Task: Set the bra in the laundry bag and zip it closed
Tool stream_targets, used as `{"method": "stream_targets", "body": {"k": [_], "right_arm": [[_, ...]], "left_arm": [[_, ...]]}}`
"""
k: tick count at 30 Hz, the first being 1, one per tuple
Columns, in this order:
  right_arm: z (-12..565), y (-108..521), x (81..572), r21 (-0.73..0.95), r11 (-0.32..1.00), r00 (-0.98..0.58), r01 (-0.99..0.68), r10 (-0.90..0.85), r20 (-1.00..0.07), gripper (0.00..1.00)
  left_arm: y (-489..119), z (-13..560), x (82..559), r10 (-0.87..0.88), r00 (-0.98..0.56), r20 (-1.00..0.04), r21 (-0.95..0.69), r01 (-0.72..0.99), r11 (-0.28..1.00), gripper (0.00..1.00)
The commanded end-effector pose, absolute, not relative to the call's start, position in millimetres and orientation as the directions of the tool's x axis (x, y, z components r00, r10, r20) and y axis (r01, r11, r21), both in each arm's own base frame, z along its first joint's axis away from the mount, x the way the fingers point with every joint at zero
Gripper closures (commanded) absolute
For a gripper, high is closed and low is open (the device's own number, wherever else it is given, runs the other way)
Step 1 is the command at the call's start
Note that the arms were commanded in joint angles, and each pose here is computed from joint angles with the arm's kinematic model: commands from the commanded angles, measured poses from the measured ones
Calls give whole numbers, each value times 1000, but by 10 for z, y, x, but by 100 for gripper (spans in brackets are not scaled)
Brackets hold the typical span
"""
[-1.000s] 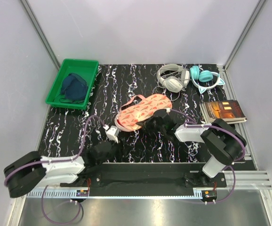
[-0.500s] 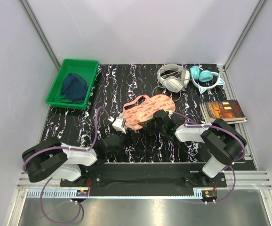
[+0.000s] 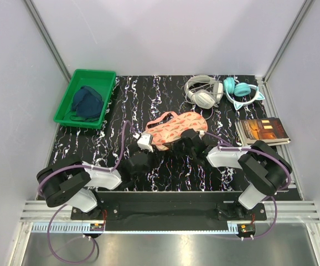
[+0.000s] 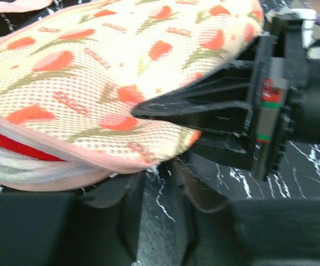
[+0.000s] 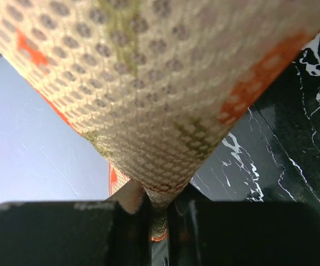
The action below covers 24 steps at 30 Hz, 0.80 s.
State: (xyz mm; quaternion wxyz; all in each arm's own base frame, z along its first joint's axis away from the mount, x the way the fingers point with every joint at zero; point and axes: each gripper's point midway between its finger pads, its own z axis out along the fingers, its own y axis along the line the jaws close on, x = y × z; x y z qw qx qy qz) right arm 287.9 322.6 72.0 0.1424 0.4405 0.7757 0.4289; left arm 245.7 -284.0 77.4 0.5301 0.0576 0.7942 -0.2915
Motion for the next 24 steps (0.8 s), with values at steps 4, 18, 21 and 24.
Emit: {"method": "stream_targets", "body": {"k": [4,18,21,24], "right_arm": [[960,3233,2882,825,192,-565,532,806,177,96],[702,3038,2653,804,300,-619,514,779,105,100],[636,2972,2581,805,348,-660,481,747,72,100],[567,2898,2561,803,420,-721,424,693,19,100]], "left_arm": [[-2820,976,2758,-269,-360,-893,-398,356,845,83],[-2352,669,2634,-171,-449,-877,-324,289,901,100],[-2254,579,2526,-126,-484,-866,-295,290,910,100],[-2175,499,2404,-104,-527,-843,-294,291,910,100]]}}
